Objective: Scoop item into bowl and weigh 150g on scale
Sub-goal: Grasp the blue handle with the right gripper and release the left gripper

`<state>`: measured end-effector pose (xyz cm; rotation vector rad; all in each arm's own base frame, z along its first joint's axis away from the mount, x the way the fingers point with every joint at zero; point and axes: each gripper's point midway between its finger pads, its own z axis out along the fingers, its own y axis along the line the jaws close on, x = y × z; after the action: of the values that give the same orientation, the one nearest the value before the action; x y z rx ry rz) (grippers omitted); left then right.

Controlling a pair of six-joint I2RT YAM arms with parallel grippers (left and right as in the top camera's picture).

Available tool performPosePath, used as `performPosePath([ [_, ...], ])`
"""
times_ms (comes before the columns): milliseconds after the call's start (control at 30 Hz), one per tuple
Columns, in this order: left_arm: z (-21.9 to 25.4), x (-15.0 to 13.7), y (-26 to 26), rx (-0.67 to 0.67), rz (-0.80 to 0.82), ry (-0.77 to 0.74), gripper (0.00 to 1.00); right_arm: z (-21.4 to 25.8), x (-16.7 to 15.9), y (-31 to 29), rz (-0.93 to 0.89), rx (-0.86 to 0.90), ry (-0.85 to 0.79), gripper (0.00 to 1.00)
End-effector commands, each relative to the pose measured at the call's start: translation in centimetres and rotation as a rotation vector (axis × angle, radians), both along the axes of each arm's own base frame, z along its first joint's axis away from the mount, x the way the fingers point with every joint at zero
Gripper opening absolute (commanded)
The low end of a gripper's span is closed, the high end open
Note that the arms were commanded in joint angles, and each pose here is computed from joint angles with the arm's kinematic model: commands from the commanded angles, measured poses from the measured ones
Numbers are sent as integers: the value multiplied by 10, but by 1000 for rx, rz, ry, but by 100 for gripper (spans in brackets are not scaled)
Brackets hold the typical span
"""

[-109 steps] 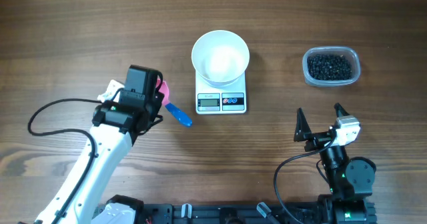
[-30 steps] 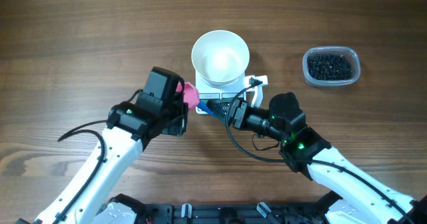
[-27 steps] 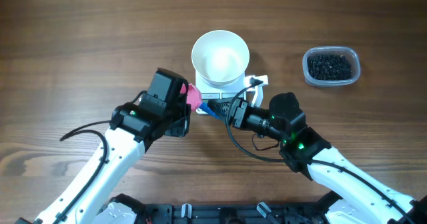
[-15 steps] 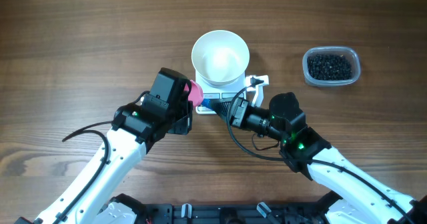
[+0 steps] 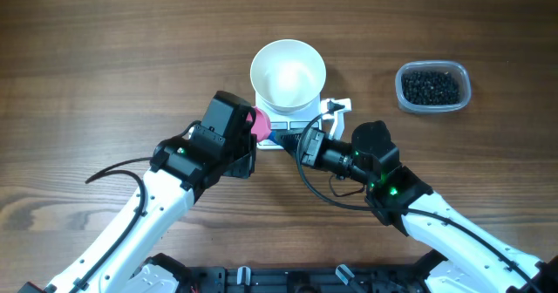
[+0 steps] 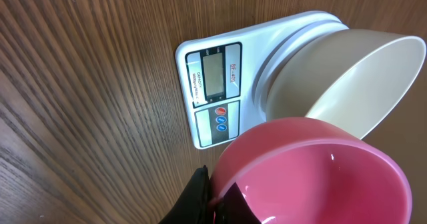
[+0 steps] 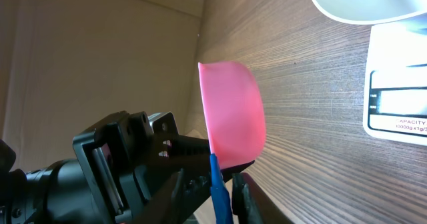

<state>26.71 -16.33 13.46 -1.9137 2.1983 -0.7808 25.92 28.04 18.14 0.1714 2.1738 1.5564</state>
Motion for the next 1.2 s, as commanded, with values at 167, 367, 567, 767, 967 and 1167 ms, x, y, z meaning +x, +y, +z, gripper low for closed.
performPosePath([
  [167, 7, 4, -1, -4, 18, -21, 4, 7, -2, 6, 27, 17, -2, 19],
  [367, 7, 4, -1, -4, 18, -21, 4, 7, -3, 7, 35, 18, -1, 14],
  [567, 7, 4, -1, -4, 18, -20, 4, 7, -3, 7, 38, 18, -1, 5],
  [767, 7, 4, -1, -4, 18, -20, 4, 7, -3, 7, 40, 14, -9, 5],
  [967, 7, 4, -1, -4, 18, -20, 4, 6, -7, 8, 62, 15, -7, 6],
  [1167, 7, 4, -1, -4, 18, -20, 4, 7, -11, 11, 97, 14, -25, 13],
])
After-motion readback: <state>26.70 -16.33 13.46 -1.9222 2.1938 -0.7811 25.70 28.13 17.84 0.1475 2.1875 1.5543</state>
